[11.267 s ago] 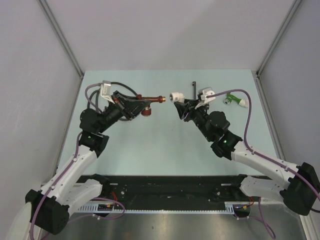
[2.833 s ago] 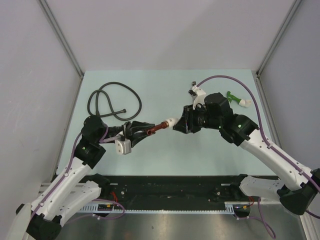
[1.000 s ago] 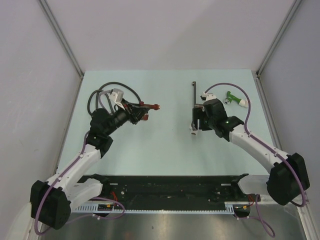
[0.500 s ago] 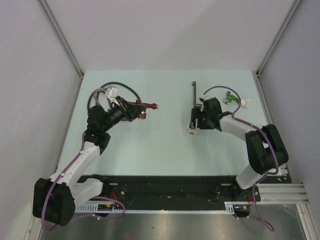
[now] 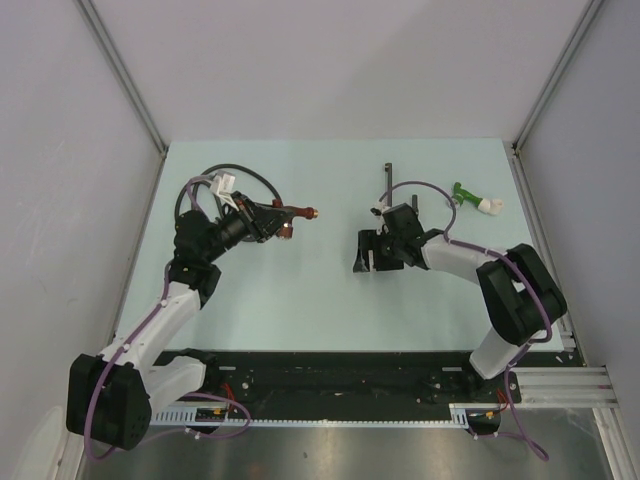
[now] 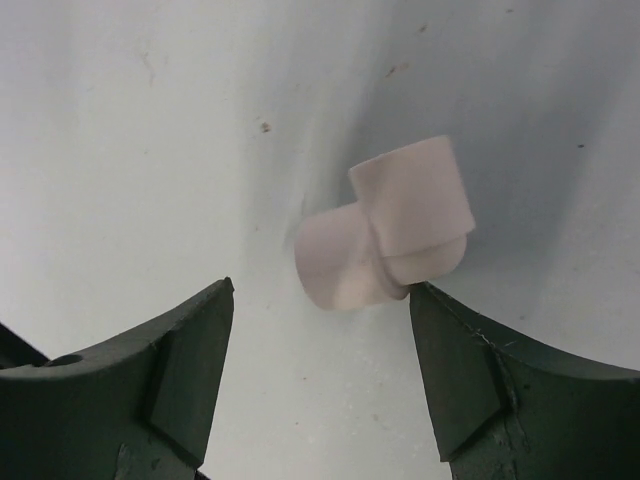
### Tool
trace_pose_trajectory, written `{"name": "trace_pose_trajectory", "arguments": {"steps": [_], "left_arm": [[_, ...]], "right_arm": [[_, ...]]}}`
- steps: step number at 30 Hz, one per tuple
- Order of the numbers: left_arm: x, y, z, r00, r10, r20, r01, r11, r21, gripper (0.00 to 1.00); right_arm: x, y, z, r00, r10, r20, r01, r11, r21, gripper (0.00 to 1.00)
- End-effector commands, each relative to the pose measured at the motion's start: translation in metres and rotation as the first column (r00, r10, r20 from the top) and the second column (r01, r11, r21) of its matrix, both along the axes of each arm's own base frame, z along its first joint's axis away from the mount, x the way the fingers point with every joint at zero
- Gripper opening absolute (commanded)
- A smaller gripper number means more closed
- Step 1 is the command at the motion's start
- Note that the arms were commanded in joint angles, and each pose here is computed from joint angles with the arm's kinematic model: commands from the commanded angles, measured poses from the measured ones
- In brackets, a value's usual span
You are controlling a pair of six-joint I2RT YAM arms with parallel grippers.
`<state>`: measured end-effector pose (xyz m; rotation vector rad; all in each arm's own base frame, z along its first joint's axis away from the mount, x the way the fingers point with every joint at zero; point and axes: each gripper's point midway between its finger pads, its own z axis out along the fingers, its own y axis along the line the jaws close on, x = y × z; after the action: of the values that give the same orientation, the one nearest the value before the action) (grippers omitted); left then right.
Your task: Install the water faucets
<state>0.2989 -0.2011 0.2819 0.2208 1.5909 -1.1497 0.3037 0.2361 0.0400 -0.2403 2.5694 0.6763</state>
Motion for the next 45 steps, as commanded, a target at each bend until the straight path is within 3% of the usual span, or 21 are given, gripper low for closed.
{"name": "trace_pose_trajectory", "arguments": {"steps": [1,5,10,13,25,37,45], "left_arm": [[-0.002,0.000,0.035,0.995,-0.013,0.094,0.017,0.999,-0.037,0.00],[-0.002,0.000,0.035,0.996,-0.015,0.090,0.019,0.999,-0.038,0.00],[-0.003,0.000,0.035,0.996,-0.018,0.091,0.022,0.999,-0.040,0.00],[-0.003,-0.001,0.036,0.995,-0.023,0.094,0.027,0.999,-0.040,0.00],[-0.005,-0.002,0.037,0.995,-0.042,0.095,0.045,0.998,-0.039,0.00],[-0.006,-0.003,0.038,0.994,-0.050,0.092,0.055,0.997,-0.046,0.00],[-0.006,-0.004,0.038,0.995,-0.056,0.088,0.060,0.997,-0.049,0.00]], "right_arm": [[-0.004,0.009,0.025,0.998,0.041,0.042,-0.043,0.998,0.052,0.75],[0.007,-0.021,0.037,0.995,-0.052,0.083,0.052,0.999,0.003,0.74],[0.026,-0.043,0.046,0.987,-0.144,0.068,0.137,0.986,0.098,0.72],[0.037,-0.043,0.047,0.989,-0.134,0.062,0.123,0.980,0.157,0.71],[0.065,-0.024,0.020,0.999,-0.033,0.012,0.031,0.983,0.182,0.69],[0.008,0.015,0.007,0.986,0.138,-0.095,-0.120,0.977,0.174,0.62],[-0.025,0.024,0.029,0.984,0.167,-0.061,-0.156,0.974,0.163,0.63]]}}
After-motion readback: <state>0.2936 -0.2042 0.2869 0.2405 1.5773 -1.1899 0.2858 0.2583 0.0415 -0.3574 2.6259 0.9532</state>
